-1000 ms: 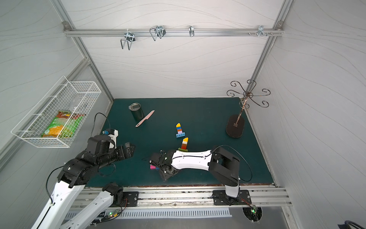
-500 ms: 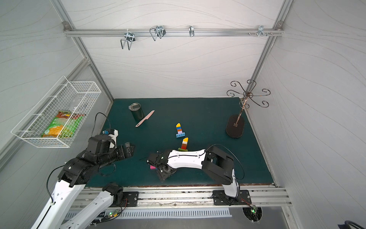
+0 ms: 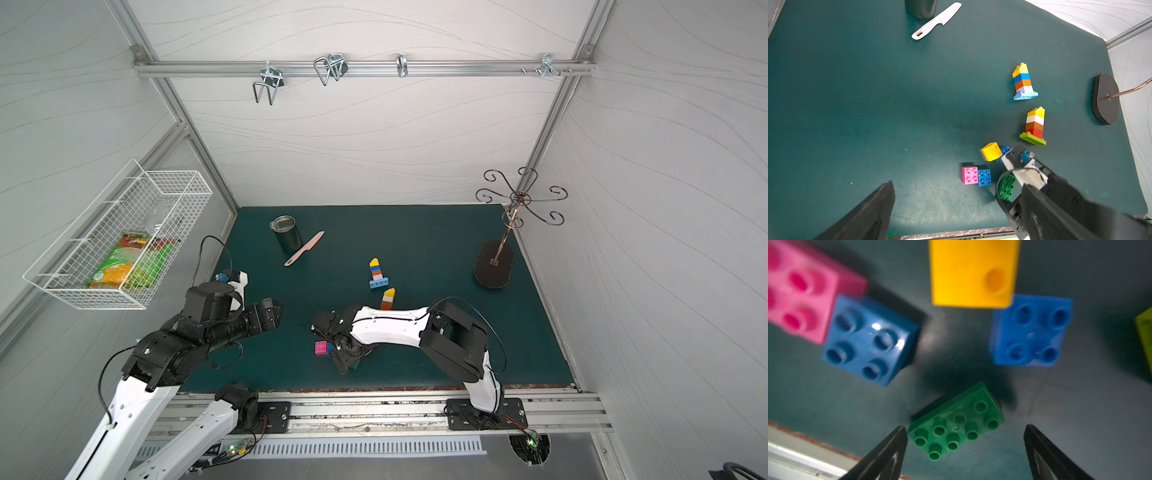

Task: Assemble the number 1 with lego
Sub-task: Adjust the lego brick at the center of the board.

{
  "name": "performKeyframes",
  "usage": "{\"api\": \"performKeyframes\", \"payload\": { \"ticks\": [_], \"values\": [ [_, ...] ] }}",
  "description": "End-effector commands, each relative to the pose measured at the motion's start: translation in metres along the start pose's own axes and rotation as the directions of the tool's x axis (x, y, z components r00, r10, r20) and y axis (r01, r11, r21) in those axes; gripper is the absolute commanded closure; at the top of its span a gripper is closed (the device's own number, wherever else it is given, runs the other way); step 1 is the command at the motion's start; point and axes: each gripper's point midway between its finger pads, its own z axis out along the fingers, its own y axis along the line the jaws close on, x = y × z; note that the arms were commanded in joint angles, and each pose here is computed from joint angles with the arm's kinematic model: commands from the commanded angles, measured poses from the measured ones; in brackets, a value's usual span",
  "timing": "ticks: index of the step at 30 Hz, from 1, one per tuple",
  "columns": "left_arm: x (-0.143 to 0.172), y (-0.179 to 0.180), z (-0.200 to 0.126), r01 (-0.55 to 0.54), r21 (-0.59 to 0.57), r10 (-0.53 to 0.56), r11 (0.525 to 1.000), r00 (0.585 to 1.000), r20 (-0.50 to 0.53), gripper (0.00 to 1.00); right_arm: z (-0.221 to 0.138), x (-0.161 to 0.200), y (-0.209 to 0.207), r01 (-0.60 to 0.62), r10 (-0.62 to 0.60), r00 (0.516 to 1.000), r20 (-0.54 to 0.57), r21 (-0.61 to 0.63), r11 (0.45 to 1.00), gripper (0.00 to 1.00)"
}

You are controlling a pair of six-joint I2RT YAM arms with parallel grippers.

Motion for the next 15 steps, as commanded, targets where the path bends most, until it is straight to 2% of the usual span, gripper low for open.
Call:
{"api": "performKeyframes", "payload": {
  "ticks": [1, 6, 11, 15],
  "values": [
    [-0.006, -0.001, 0.001, 0.009, -0.005, -0.009, 1.0, 1.0, 0.02, 0.01, 0.004, 0.0, -0.01, 0.006, -0.006, 1.0, -0.012, 0.028, 1.0, 0.1],
    [-0.006, 0.0, 0.0, 0.01, -0.007, -0.01, 1.0, 1.0, 0.022, 0.0, 0.004, 0.002, -0.032, -0.111, 0.112, 0.994, -0.008, 0.055, 0.992, 0.1],
    [-0.006, 0.0, 0.002, 0.01, -0.009, -0.01, 1.0, 1.0, 0.016, 0.01, 0.002, 0.004, -0.052, -0.244, 0.244, 0.97, 0.013, -0.004, 0.97, 0.1],
    [-0.006, 0.0, 0.002, 0.01, -0.01, -0.01, 1.0, 1.0, 0.016, 0.01, -0.001, -0.003, -0.044, -0.223, 0.228, 0.973, 0.032, -0.116, 0.968, 0.11]
  ]
}}
